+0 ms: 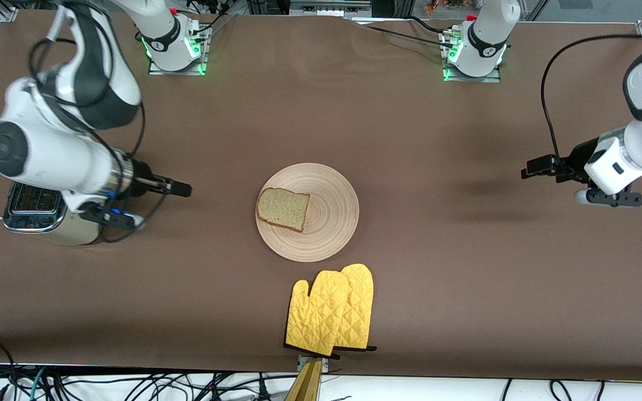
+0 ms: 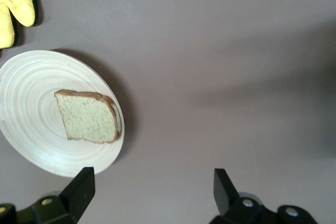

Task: Move plate and put bread in toaster
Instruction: 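Lower the right gripper onto the bread slice on the plate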

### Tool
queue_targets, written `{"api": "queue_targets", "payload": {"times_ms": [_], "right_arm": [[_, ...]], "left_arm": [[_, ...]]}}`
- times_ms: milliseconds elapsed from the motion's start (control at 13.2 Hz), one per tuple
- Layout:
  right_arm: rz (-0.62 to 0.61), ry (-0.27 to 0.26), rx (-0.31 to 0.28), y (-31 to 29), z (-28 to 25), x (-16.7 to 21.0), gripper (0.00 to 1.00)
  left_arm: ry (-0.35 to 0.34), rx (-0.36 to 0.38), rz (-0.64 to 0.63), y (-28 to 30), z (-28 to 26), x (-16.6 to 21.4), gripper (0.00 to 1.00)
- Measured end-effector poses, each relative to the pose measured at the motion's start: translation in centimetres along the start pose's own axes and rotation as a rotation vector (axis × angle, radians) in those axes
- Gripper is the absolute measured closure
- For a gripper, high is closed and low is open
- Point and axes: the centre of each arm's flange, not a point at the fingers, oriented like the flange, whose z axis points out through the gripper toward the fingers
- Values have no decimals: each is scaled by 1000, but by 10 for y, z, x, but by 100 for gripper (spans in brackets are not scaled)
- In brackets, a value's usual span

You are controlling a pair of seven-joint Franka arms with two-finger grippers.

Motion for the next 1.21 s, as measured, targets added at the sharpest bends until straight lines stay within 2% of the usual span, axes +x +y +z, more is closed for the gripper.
{"api": "queue_targets", "payload": {"times_ms": [227,454,529,756,1058,1210], "right_arm": [[16,20,-9,-27,66,13,0],[37,65,-11,-67,133,0,0],[41,68,-15,-77,150,-4,0],[45,64,-29,-93,180,-12,0],[33,58,-46,-110,215,-25,0],[34,64,-47,-114,226,-26,0]], "left_arm": [[13,102,-21,15,-22,-8,0],[79,277,-20,15,-65,-5,0],[97,291,-19,16,-75,-5,0],[98,268,-37,18,-85,-6,0],[167,223,-59,19,-127,-5,0],[131,212,-90,7,-136,-8,0]]}}
